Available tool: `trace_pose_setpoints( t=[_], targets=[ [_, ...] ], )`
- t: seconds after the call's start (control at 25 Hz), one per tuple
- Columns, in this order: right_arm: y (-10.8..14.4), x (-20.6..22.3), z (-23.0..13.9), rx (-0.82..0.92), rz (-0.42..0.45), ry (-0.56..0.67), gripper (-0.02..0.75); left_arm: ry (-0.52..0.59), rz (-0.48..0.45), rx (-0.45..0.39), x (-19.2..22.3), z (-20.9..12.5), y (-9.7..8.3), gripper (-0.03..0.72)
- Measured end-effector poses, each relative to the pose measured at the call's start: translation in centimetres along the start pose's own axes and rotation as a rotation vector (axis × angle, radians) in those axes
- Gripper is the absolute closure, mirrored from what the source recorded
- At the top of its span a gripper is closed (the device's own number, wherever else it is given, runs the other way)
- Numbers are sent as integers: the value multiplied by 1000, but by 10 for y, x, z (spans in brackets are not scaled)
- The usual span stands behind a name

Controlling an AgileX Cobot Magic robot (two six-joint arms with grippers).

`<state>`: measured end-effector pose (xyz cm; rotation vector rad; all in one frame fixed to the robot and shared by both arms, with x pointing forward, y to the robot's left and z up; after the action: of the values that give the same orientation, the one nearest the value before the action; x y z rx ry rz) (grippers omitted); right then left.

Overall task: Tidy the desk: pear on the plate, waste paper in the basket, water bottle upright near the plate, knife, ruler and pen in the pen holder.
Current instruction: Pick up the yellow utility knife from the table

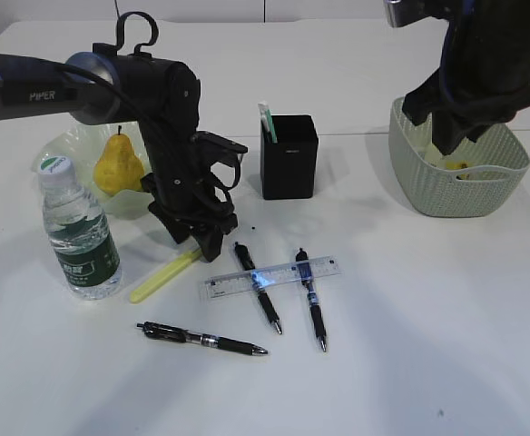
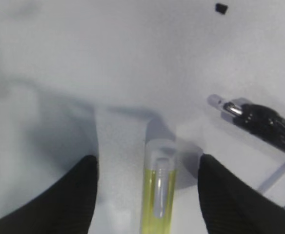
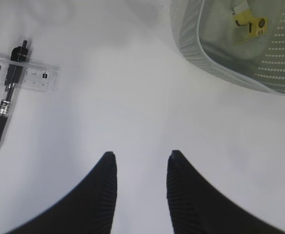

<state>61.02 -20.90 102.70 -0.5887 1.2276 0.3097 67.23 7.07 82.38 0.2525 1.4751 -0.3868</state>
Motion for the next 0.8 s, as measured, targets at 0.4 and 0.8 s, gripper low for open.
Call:
trace_pose_setpoints(
  t=[0.4,0.8],
  targets=[
    [0,0,0,0,-1,0,477,19,10,3,1,-3,2,393],
    [0,0,0,-1,-2,1,477,42,9,2,1,-6,2,564]
  ],
)
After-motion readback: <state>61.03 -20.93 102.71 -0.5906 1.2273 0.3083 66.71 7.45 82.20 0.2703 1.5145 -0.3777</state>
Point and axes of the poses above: a point on each arm's last joint axis where the gripper is mounted, x pointing out along that axis toward the gripper, y along the wrist's bending axis when the last joint is at zero, z = x × y, the point moved 7 cm from there along x, pointing out along that axis toward the gripper, and after that the axes turned 12 degrees about -x, right-handed, at the moved point
